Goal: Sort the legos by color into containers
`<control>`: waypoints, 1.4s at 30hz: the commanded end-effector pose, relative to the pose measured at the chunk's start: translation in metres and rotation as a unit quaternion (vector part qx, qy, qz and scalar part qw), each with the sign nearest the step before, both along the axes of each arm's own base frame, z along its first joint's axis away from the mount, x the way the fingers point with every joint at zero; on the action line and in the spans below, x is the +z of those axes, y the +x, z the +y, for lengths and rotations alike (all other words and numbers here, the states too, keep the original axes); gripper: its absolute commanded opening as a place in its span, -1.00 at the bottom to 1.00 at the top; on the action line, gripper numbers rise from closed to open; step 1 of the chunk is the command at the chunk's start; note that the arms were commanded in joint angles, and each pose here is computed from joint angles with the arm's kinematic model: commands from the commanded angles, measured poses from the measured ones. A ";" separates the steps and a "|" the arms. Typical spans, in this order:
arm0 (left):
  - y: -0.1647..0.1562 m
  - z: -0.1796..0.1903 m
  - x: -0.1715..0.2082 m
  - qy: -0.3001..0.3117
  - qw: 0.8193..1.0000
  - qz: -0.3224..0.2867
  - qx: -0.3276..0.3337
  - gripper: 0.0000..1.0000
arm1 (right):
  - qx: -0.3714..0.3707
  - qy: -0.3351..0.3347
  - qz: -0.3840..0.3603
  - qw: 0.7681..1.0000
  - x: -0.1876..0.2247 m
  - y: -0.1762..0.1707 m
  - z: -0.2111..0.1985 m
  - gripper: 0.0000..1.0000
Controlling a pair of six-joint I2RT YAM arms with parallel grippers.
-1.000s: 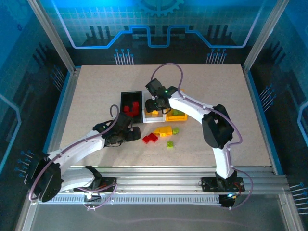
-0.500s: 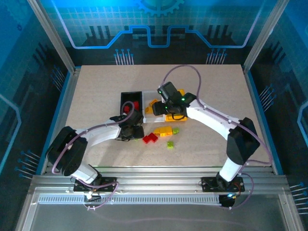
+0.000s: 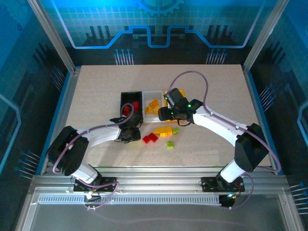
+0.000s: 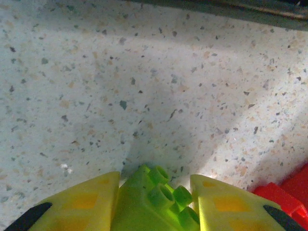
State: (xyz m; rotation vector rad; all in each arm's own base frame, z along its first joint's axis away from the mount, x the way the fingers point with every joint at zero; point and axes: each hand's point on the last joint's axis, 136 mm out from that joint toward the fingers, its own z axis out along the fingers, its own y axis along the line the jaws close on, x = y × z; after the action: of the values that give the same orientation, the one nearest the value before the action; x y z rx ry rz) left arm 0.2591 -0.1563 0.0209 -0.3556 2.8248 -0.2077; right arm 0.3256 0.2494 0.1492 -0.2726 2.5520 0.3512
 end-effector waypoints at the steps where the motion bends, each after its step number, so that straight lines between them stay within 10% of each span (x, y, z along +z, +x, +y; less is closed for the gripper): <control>1: -0.009 0.003 0.014 0.003 1.000 -0.003 -0.003 -0.52 | -0.032 0.019 -0.021 0.999 0.016 0.002 -0.015 0.26; 14: 0.083 -0.114 0.125 -0.042 0.985 -0.116 -0.117 -0.52 | -0.117 0.006 -0.014 0.993 0.005 -0.041 -0.101 0.25; 26: 0.172 -0.208 0.108 -0.018 0.978 -0.117 -0.169 -0.50 | -0.134 -0.004 0.014 0.991 -0.018 -0.080 -0.131 0.27; 38: 0.164 -0.217 0.169 -0.090 0.968 -0.170 -0.163 0.88 | -0.056 0.016 0.049 0.997 -0.048 -0.080 -0.089 0.43; 42: 0.137 -0.197 0.191 -0.123 0.962 -0.191 -0.152 0.98 | -0.031 -0.007 0.063 0.997 -0.066 -0.067 -0.070 0.42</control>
State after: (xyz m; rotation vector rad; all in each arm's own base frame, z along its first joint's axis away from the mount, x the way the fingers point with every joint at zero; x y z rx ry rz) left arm 0.4074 -0.3544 0.1571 0.0955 2.5766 -0.4770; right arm 0.2450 0.1615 0.0837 -0.1180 2.7034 0.3133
